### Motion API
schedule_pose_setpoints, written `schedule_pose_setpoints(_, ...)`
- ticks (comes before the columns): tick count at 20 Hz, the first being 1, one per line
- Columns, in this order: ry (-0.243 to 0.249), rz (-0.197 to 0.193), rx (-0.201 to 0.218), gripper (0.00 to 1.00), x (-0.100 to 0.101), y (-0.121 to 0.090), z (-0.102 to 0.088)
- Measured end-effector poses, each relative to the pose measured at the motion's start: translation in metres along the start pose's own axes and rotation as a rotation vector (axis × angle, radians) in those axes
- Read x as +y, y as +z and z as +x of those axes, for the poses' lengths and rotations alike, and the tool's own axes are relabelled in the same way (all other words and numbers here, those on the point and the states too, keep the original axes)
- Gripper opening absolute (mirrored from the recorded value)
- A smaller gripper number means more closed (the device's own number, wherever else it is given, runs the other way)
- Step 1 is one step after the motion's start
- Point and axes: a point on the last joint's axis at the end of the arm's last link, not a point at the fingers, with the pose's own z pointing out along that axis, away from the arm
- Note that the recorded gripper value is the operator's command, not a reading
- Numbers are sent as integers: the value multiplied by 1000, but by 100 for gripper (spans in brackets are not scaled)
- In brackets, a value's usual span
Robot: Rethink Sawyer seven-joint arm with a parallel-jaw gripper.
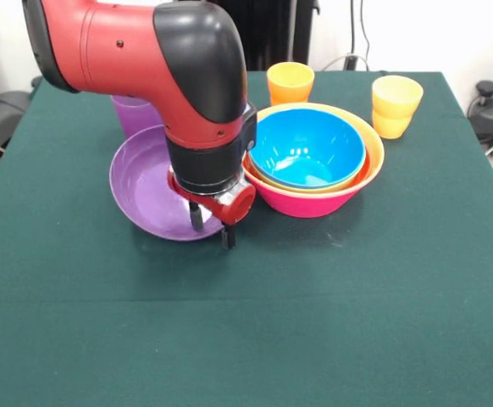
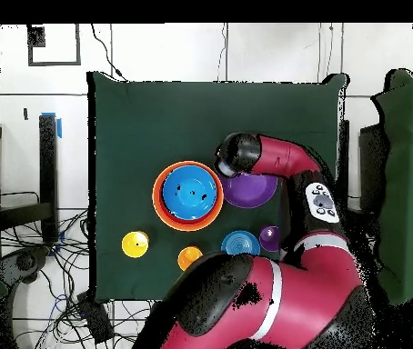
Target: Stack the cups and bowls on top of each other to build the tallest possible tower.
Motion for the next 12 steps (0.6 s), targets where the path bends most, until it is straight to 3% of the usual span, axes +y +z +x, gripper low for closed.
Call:
schedule_pose_setpoints(8, -9, 6, -21, 100, 5, 0, -3)
schedule_pose_setpoints(9, -11, 6, -24, 0, 6, 0, -4)
schedule_pose_setpoints(12, -11, 5, -25, 0, 6, 0, -4)
